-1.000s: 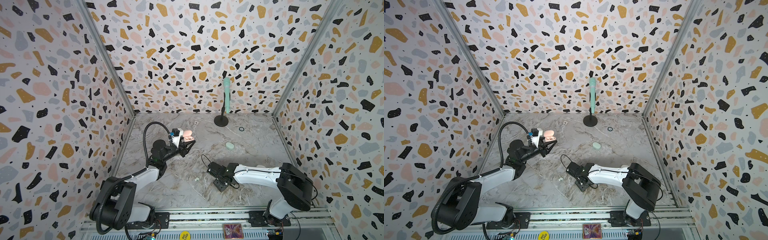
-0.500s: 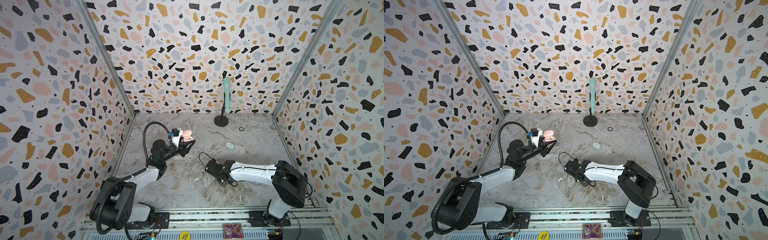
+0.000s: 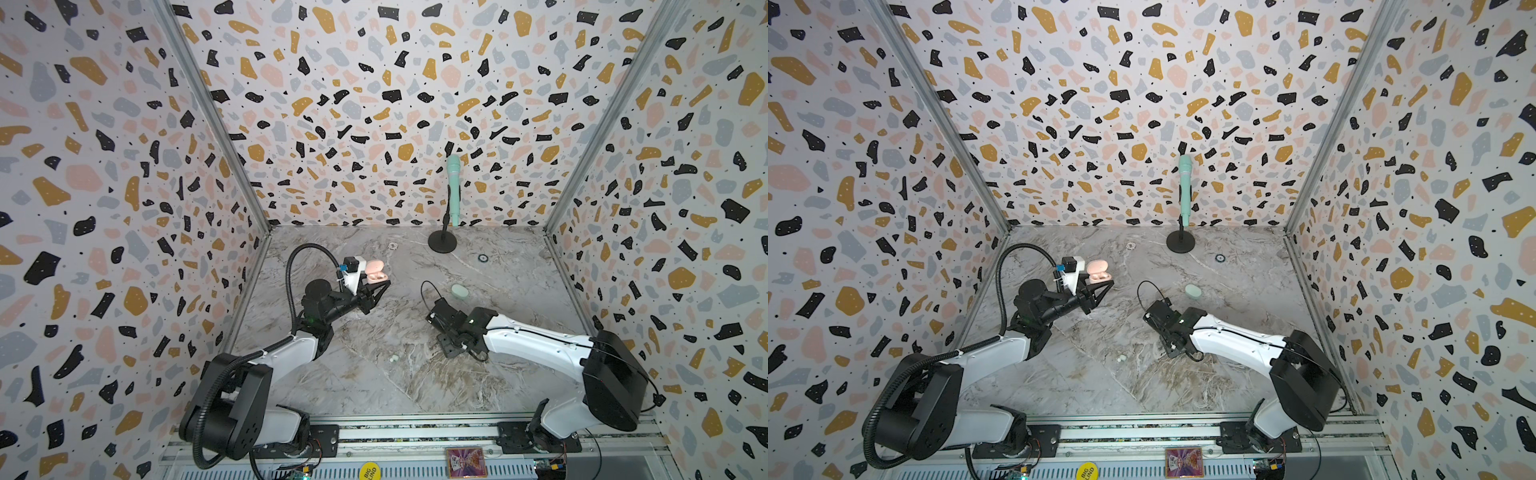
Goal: Insert the wireless bluetooth earbuds into the charging case
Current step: 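Lower the right gripper and close it on the small pink earbud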
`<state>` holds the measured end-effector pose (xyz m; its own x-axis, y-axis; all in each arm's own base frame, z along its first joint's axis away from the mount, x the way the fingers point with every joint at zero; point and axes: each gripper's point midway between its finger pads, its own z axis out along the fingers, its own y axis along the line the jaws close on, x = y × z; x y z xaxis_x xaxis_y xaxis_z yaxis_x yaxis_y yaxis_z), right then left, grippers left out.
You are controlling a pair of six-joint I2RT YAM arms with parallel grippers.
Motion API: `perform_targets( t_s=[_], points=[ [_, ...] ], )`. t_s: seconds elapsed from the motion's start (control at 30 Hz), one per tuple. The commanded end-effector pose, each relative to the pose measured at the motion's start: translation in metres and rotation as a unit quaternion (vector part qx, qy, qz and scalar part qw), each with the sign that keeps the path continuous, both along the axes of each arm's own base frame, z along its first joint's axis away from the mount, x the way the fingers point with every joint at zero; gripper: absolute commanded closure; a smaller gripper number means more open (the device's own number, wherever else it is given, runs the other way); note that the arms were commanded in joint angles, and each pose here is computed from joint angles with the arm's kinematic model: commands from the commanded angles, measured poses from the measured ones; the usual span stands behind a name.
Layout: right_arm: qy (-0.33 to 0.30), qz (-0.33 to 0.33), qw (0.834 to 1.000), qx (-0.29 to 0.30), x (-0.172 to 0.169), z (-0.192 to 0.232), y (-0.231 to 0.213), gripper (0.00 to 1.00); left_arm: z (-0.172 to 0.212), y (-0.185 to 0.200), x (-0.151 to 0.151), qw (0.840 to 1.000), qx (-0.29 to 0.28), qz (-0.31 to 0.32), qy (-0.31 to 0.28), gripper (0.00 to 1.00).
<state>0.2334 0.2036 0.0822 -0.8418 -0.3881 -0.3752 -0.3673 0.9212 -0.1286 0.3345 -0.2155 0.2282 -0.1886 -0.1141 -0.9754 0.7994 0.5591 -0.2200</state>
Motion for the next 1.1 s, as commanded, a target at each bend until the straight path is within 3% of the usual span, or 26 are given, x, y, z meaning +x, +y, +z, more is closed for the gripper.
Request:
perform_targets(
  t_s=[0.0,0.1,0.33,0.73,1.07],
  points=[
    [0.044,-0.031,0.990,0.128,-0.006,0.004,0.016,0.34,0.017,-0.004,-0.004,0.999,-0.008,-0.014,-0.037,0.98],
    [0.071,-0.053,0.978,0.188,-0.006,-0.002,0.016,0.35,0.018,-0.005,-0.004,0.999,-0.008,-0.015,-0.037,0.98],
    [0.102,-0.072,0.968,0.217,-0.007,-0.013,0.009,0.38,0.017,-0.005,-0.005,0.999,-0.006,-0.016,-0.036,0.99],
    [0.129,-0.101,0.972,0.171,-0.003,-0.032,-0.002,0.66,0.017,-0.009,-0.006,0.999,-0.006,-0.023,-0.035,0.99],
    [0.124,-0.109,0.976,0.139,0.003,-0.036,-0.007,0.70,0.015,-0.012,-0.008,0.999,-0.005,-0.030,-0.034,0.99]
  ],
)
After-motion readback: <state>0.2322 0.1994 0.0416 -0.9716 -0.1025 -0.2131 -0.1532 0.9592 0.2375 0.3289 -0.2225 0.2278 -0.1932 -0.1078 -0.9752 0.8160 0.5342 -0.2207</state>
